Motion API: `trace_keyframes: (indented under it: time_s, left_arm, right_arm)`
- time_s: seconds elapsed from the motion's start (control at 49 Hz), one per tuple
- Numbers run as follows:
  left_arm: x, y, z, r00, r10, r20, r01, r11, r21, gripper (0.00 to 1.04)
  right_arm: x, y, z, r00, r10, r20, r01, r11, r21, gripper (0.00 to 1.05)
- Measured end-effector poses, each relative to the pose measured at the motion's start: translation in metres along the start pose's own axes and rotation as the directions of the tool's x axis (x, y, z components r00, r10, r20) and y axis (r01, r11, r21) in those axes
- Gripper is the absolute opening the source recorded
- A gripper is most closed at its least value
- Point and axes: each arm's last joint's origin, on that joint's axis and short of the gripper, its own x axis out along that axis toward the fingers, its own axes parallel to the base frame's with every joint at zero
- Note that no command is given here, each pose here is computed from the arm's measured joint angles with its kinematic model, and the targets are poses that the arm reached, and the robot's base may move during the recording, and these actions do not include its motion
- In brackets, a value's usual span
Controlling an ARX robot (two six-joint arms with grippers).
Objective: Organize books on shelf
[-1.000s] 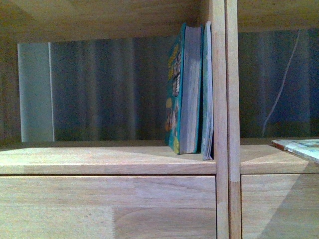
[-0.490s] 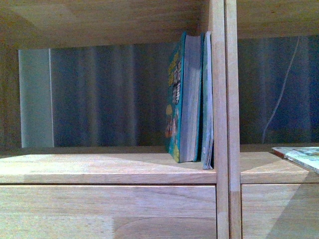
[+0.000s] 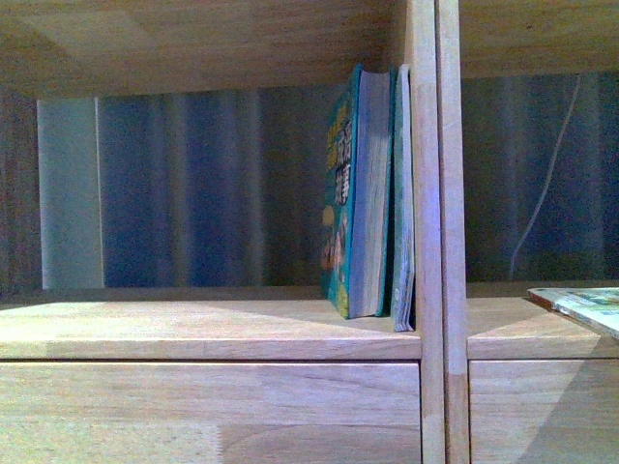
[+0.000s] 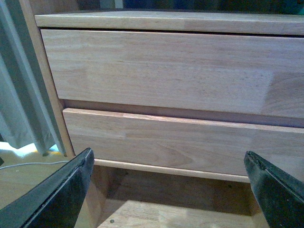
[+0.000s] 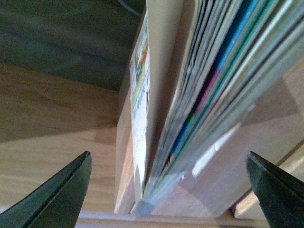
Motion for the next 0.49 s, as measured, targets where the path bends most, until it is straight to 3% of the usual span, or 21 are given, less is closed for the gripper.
trace_keyframes:
  time_s: [0.204,0.49]
  left_arm:
    - [0.0,0.0,0.0,1.0,0.0,0.0,0.0,1.0,0.0,0.97]
    - [0.0,0.0,0.0,1.0,0.0,0.0,0.0,1.0,0.0,0.97]
  right_arm:
    - [0.024,0.016,0.009,0.998,0.05,0.033,-0.052,0.998,0.036,0.96]
    - [0.036,0.007,0.011,0.998,0.015,0.059,-0.018,0.999,0.039,0.46]
